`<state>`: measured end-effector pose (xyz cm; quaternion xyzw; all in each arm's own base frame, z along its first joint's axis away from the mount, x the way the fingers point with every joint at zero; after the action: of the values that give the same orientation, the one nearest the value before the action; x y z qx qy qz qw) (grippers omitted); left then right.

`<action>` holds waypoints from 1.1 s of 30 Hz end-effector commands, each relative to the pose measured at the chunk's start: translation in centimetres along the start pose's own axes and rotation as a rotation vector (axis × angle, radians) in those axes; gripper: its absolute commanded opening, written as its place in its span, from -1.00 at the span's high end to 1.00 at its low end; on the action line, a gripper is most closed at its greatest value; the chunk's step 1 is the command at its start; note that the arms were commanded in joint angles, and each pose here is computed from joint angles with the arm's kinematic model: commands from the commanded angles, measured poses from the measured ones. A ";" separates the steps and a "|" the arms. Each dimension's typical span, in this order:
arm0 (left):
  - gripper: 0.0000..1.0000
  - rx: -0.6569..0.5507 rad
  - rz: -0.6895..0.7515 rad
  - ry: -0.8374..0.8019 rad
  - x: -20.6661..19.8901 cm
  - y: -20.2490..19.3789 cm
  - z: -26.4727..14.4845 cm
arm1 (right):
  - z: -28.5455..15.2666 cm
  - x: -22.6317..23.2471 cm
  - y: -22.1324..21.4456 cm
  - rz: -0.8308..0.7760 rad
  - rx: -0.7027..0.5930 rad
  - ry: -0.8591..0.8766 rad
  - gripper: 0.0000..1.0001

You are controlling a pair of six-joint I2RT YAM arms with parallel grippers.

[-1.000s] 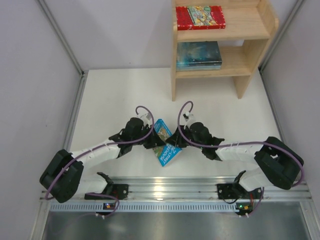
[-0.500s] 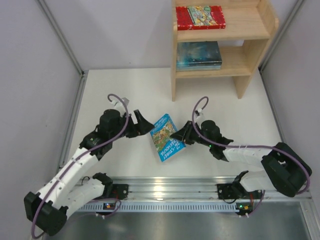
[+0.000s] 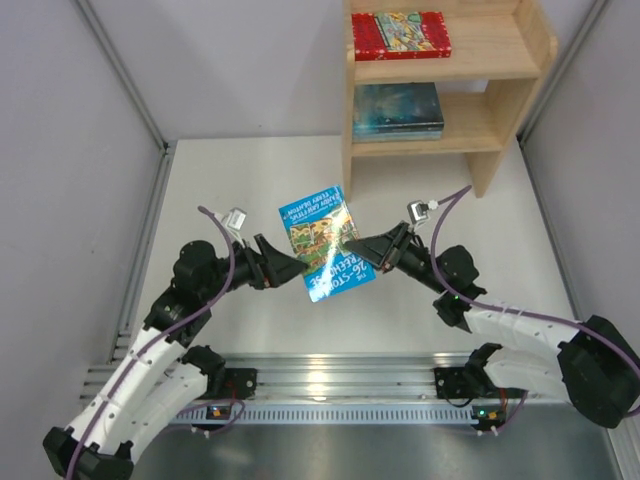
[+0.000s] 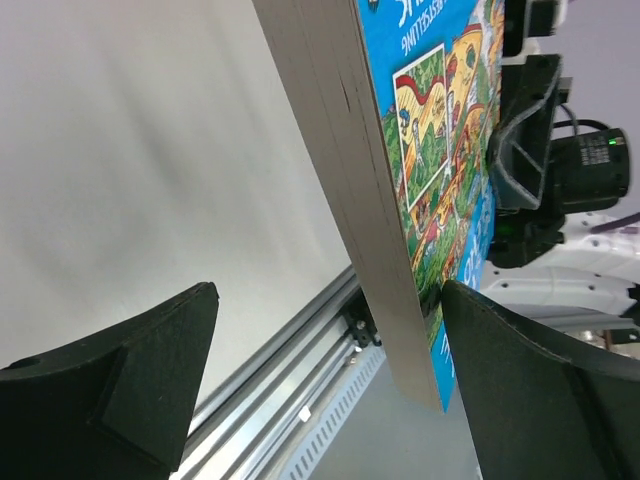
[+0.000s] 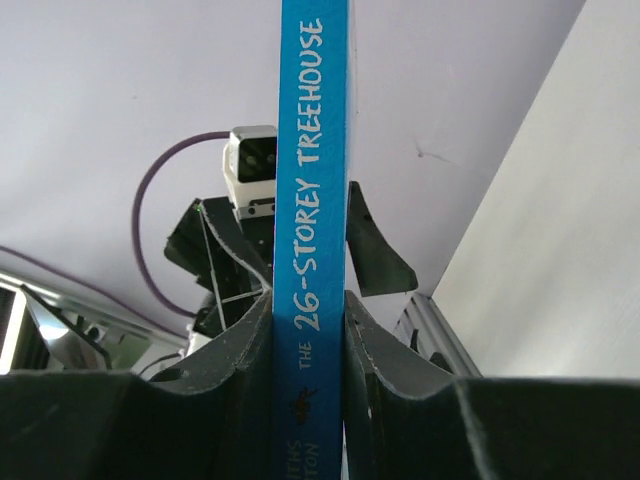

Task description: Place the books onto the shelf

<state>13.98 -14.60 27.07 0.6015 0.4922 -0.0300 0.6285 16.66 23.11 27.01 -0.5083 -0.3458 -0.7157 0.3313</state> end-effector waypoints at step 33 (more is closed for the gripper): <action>1.00 0.125 0.012 -0.432 -3.9 0.1 -0.7 | -1.4 0.8 -4.2 -0.298 0.412 0.024 0.41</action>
<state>12.34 -16.18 27.09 0.6104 0.4046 -0.1729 0.6586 12.65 24.51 24.61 -0.4264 -0.5313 -0.6489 0.3389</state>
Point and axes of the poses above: each gripper's point midway between its finger pads, its own z axis out along the fingers, its own x axis along the line the jaws close on, y = z × x, the point moved 8 cm from there along -z, back along the fingers, and after that the axes turned 11 degrees about z, right-handed, at the moved point
